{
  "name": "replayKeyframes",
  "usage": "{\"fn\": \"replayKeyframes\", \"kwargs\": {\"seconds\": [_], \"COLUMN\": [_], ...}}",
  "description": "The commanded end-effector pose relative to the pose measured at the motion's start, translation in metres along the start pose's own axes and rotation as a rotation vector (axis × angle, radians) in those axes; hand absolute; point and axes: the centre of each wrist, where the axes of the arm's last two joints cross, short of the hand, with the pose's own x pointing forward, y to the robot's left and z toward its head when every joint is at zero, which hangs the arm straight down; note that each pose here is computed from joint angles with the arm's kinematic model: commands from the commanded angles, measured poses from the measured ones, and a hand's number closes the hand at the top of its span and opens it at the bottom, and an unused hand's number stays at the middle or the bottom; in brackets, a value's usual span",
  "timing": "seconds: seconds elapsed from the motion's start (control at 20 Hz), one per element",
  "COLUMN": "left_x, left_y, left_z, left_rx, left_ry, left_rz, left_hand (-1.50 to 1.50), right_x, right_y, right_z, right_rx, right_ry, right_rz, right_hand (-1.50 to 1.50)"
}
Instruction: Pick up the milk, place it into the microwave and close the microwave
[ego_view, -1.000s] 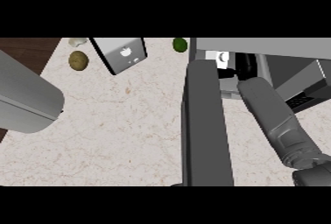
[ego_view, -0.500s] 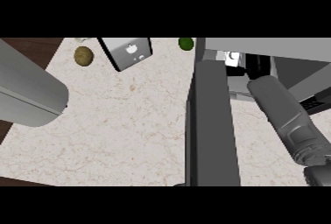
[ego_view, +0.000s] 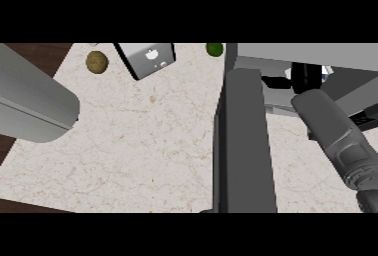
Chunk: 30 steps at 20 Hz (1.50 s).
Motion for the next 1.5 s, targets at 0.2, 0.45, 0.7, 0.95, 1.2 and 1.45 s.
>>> {"fn": "replayKeyframes", "kwargs": {"seconds": [0.2, 0.45, 0.7, 0.95, 1.2, 1.45], "left_x": [-0.010, -0.014, -0.022, -0.026, -0.030, -0.039], "left_y": [-0.007, -0.013, -0.025, -0.034, -0.041, -0.062], "left_z": [-0.010, -0.014, -0.024, -0.028, -0.029, -0.035], "left_rx": [-0.093, -0.138, -0.214, -0.256, -0.305, -0.341], "left_ry": [0.028, 0.022, 0.033, 0.027, 0.017, 0.033], "left_rz": [-0.001, 0.030, 0.048, 0.074, 0.099, 0.137], "left_hand": [-1.50, -1.50, -1.50, -1.50, -1.50, 1.50], "right_x": [0.024, 0.029, 0.035, 0.027, 0.005, -0.014], "right_y": [0.012, 0.017, 0.021, 0.020, 0.025, 0.033], "right_z": [-0.003, 0.000, 0.001, 0.006, 0.028, 0.058], "right_rx": [0.065, 0.133, 0.157, 0.189, 0.221, 0.271], "right_ry": [-0.110, -0.114, -0.110, -0.069, -0.024, 0.026], "right_rz": [-0.084, -0.196, -0.360, -0.541, -0.672, -0.821], "right_hand": [-1.50, -1.50, -1.50, -1.50, -1.50, -1.50]}}
